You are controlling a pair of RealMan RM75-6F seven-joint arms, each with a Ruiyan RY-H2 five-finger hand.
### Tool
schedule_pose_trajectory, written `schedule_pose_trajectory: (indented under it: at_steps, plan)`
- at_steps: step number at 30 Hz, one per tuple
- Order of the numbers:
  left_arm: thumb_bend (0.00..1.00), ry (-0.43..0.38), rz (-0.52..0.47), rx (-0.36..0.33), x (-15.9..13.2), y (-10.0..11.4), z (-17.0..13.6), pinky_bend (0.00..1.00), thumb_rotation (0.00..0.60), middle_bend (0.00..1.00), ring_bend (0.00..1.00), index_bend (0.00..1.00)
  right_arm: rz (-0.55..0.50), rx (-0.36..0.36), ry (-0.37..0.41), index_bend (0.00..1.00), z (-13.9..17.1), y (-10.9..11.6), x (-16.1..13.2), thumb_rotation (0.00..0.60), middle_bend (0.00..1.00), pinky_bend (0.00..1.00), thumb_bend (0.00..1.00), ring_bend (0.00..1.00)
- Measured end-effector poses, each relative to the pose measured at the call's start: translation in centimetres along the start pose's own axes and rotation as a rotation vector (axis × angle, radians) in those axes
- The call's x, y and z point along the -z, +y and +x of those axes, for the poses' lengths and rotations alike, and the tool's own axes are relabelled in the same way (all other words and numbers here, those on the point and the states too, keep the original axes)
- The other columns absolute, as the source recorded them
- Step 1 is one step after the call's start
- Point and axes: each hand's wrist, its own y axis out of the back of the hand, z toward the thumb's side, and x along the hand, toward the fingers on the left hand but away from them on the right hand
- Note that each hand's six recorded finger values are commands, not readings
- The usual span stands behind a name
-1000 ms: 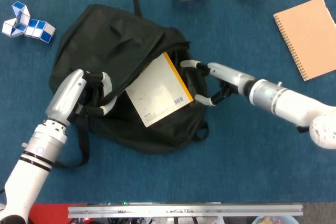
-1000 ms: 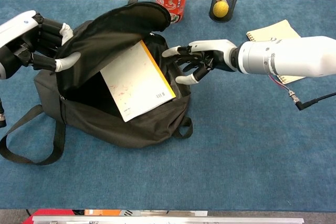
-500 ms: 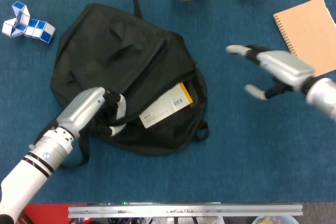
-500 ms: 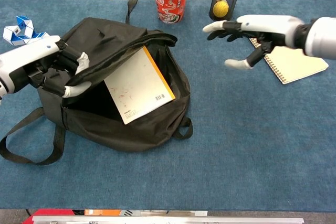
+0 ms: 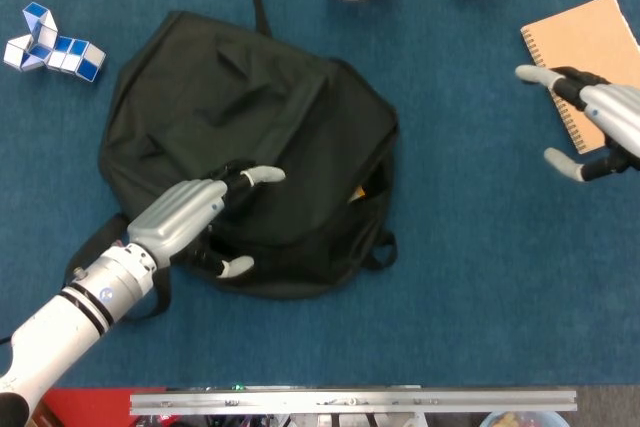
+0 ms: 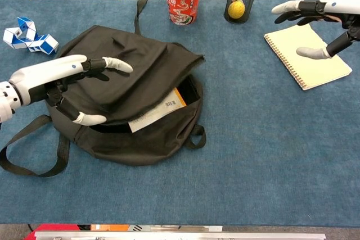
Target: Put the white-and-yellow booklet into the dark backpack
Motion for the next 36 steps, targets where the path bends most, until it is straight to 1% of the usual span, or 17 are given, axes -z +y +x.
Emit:
schedule_pose_trajectory:
  at_steps: [6,9,12,14,16,18,21,22,25,28,31,34,36]
  plan:
    - [0.18,0.012,0.008,-0.036,0.2,0.6,0.3,0.11,0.6,0.03,0.02,0.0,0.0,0.011,-0.01,0.07,0.5,0.4,0.8,0.6,0.12,0.08,0.38,0.0]
    - [0.18,0.025,0.011,-0.059,0.6,1.1,0.2,0.11,0.6,0.03,0.03,0.0,0.025,0.02,-0.02,0.07,0.8,0.7,1.5,0.6,0.12,0.08,0.38,0.0]
    - [0.18,0.038,0.016,-0.097,1.1,2.0,0.0,0.13,0.6,0.05,0.05,0.0,0.064,0.039,-0.028,0.07,1.1,1.1,2.1,0.6,0.14,0.08,0.38,0.0]
    - [0.18,0.049,0.026,-0.141,1.7,2.9,-0.2,0.13,0.6,0.08,0.06,0.0,0.108,0.064,-0.034,0.09,1.4,1.4,2.5,0.6,0.17,0.08,0.38,0.0]
    - [0.18,0.064,0.045,-0.192,2.5,4.0,-0.5,0.13,0.6,0.1,0.07,0.01,0.157,0.099,-0.041,0.11,1.8,1.8,3.1,0.6,0.2,0.09,0.38,0.01]
    - [0.18,0.08,0.069,-0.239,3.3,4.9,-0.8,0.14,0.6,0.1,0.08,0.03,0.194,0.142,-0.047,0.16,2.2,2.2,3.5,0.6,0.25,0.14,0.38,0.07]
    - [0.18,0.115,0.119,-0.312,5.1,6.5,-1.4,0.16,0.6,0.13,0.11,0.09,0.259,0.23,-0.065,0.21,3.2,3.0,4.4,0.6,0.29,0.2,0.38,0.12]
    - [0.18,0.13,0.139,-0.339,5.9,7.1,-1.7,0.16,0.6,0.13,0.12,0.1,0.287,0.267,-0.077,0.22,3.8,3.3,4.8,0.6,0.3,0.21,0.38,0.13]
    - [0.18,0.161,0.188,-0.406,7.8,8.6,-2.6,0.17,0.6,0.15,0.12,0.14,0.352,0.346,-0.116,0.25,5.4,3.7,6.2,0.6,0.32,0.23,0.38,0.15]
    - [0.18,0.181,0.235,-0.469,9.4,9.9,-3.8,0.18,0.6,0.16,0.12,0.17,0.437,0.405,-0.159,0.27,7.0,4.0,7.7,0.6,0.34,0.24,0.38,0.17]
    - [0.18,0.192,0.291,-0.535,10.7,11.2,-5.3,0.18,0.6,0.17,0.14,0.18,0.512,0.446,-0.208,0.28,8.7,3.8,9.4,0.6,0.34,0.25,0.38,0.17]
    - [0.18,0.213,0.34,-0.591,11.9,12.1,-7.0,0.18,0.6,0.17,0.14,0.18,0.554,0.466,-0.245,0.29,10.3,3.2,10.7,0.6,0.35,0.25,0.38,0.17]
    - [0.18,0.23,0.351,-0.61,12.5,12.2,-8.1,0.18,0.6,0.17,0.14,0.18,0.564,0.471,-0.26,0.29,11.1,2.7,11.3,0.6,0.35,0.25,0.38,0.17]
